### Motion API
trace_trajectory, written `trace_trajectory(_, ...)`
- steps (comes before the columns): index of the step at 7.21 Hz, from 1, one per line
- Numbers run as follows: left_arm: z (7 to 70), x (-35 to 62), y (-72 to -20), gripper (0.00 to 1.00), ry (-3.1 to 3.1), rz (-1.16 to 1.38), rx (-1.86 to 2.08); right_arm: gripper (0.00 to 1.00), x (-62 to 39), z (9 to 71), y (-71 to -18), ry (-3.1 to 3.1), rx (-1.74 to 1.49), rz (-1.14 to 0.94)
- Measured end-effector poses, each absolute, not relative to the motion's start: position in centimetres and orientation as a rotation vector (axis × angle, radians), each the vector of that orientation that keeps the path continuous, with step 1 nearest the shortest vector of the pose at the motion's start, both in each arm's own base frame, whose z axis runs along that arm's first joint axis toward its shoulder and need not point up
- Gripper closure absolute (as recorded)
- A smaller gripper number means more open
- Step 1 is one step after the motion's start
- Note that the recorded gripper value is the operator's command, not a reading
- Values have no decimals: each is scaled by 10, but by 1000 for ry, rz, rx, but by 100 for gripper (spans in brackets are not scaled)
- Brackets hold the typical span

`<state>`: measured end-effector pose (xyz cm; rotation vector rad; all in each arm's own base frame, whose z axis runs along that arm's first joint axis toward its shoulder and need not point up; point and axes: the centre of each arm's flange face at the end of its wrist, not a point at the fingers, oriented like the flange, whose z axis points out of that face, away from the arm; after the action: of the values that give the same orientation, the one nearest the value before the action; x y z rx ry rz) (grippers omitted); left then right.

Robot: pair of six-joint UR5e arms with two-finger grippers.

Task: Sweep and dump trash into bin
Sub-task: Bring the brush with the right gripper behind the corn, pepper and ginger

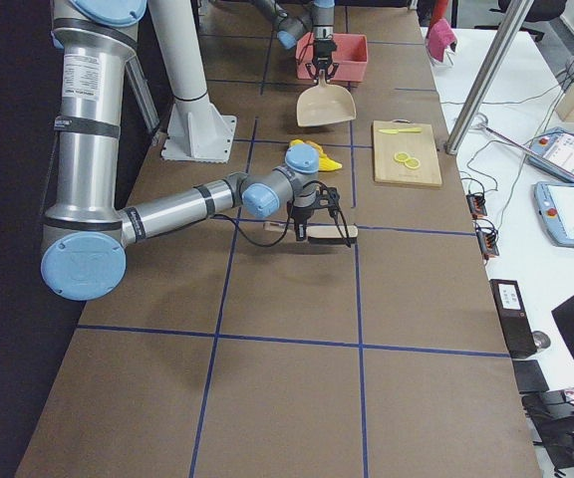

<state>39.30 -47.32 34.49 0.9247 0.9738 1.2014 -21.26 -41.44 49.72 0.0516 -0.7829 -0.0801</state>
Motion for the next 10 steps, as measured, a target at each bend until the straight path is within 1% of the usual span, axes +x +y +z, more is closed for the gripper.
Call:
trace_trajectory(3,340,410,-460,100,968,1254,859,100,-213,496,-414,-788,51,-83)
trace_trajectory(5,337,426,-450,100,955,1329,872,100,-215,495,-413,-791,49,-88)
trace_trajectory(7,336,435,-449,100,951,1349,871,100,-224,486,-411,-809,34,-78)
trace_trajectory(10,327,445,-455,100,939,1345,818,100,-297,442,-395,-861,-57,-1)
